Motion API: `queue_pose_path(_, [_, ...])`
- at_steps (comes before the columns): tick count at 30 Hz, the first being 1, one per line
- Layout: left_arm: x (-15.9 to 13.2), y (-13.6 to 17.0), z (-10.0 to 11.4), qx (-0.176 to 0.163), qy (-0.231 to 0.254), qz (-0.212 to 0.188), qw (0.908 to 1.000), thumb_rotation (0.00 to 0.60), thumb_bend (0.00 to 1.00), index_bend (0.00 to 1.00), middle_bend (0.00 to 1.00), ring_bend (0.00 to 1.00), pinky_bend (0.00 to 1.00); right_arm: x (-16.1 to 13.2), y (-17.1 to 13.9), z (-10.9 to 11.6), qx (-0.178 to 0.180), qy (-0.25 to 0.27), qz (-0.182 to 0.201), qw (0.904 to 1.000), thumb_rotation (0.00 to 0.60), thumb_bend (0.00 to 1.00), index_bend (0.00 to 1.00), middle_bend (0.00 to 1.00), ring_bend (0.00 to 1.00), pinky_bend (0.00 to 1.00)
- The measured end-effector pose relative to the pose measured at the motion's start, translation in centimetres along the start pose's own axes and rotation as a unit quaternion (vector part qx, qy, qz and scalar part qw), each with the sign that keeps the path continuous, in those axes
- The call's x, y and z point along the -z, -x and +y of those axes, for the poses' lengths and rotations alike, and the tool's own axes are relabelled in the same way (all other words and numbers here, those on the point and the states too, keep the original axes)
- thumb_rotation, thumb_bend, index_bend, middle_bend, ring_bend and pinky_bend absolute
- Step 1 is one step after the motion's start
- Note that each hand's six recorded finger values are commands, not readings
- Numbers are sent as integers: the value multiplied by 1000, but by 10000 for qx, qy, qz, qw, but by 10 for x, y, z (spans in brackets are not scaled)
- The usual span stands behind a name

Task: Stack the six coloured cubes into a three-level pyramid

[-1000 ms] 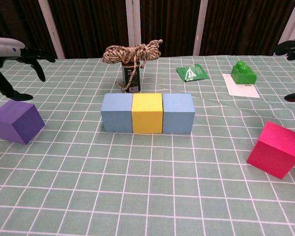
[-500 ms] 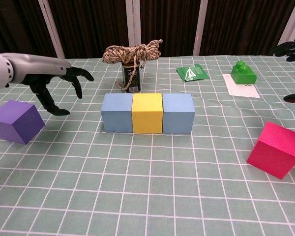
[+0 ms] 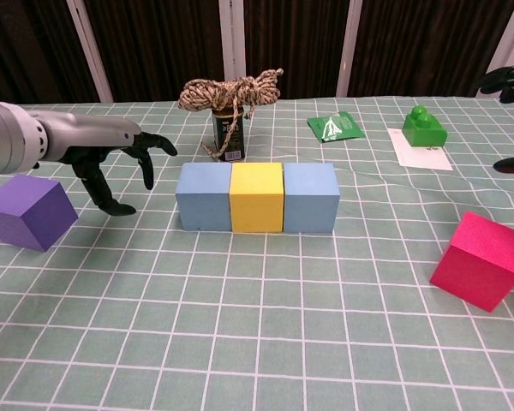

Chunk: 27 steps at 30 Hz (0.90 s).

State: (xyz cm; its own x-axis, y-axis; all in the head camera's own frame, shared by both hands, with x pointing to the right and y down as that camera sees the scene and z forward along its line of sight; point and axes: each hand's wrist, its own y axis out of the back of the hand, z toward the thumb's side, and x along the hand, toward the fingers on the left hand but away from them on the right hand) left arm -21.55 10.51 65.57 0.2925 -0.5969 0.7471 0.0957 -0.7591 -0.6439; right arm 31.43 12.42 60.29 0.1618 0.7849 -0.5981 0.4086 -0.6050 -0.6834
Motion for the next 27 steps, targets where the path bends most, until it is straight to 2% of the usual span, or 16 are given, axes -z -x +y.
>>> queue_pose_path(11, [2, -1, -10, 71, 49, 44, 10000, 600, 430, 0, 209, 0, 5, -2, -1, 0, 30, 70, 26, 10000, 600, 238, 0, 0, 17, 0])
queue_pose_path(27, [-3, -3, -16, 74, 73, -40, 9999, 600, 430, 0, 196, 0, 4, -2, -1, -2, -24, 146, 12, 9999, 600, 238, 0, 0, 17, 0])
